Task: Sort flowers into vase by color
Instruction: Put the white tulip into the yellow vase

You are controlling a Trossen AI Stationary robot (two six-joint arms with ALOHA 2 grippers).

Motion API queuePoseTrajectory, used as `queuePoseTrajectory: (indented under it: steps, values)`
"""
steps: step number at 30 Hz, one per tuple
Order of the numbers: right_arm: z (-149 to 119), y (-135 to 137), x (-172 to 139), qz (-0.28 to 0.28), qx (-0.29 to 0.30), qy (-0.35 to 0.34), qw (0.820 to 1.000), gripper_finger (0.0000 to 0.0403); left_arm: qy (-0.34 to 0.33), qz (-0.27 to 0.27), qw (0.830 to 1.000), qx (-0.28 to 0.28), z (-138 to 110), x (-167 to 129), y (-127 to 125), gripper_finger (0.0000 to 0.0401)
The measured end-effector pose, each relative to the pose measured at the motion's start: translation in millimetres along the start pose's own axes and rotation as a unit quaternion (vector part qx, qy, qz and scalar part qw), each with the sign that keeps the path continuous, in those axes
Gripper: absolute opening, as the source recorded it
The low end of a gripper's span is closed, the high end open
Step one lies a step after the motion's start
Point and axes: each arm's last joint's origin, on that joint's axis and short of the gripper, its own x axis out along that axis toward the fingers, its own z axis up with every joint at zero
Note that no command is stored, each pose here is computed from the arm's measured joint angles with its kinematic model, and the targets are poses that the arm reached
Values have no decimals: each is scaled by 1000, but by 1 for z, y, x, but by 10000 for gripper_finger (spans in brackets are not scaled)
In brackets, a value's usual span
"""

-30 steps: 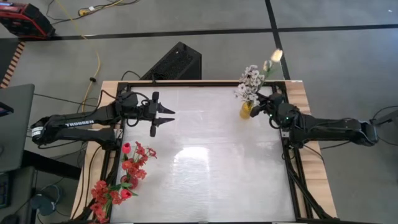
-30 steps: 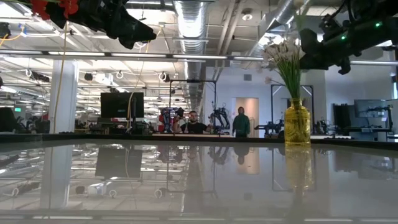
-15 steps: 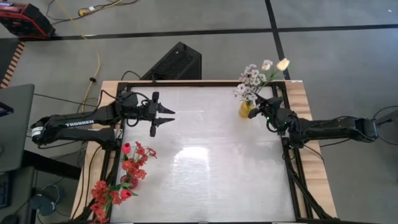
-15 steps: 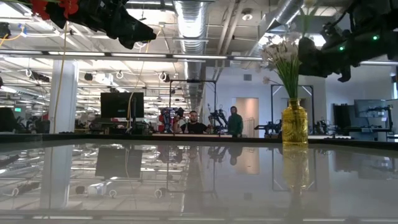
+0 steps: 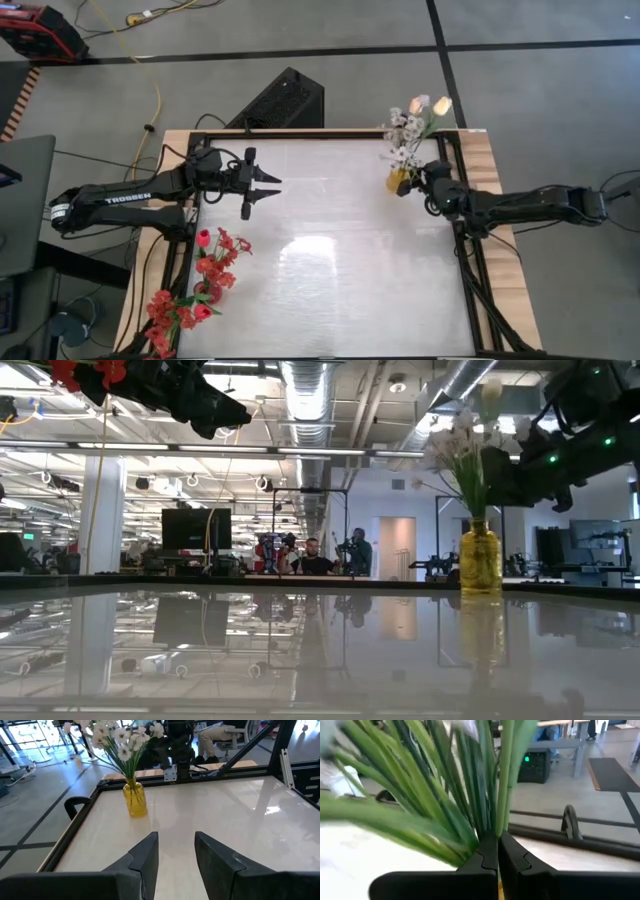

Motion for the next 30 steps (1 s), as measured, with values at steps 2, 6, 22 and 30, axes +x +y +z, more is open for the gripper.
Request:
queuePoseTrajectory:
  steps: [2,6,22,30]
  values:
    - [-3,1,1,-2,-4,6,1000,21,0,0,1000,0,0,0,0,116]
    - [-8,2,4,-6,-3,18,1000,21,0,0,1000,-1,0,0,0,116]
    - [-16,5,8,-9,-22,39,999,102,0,0,1000,-2,0,0,0,116]
    - [-5,11,7,35,-69,71,994,139,0,0,1000,-4,0,0,0,116]
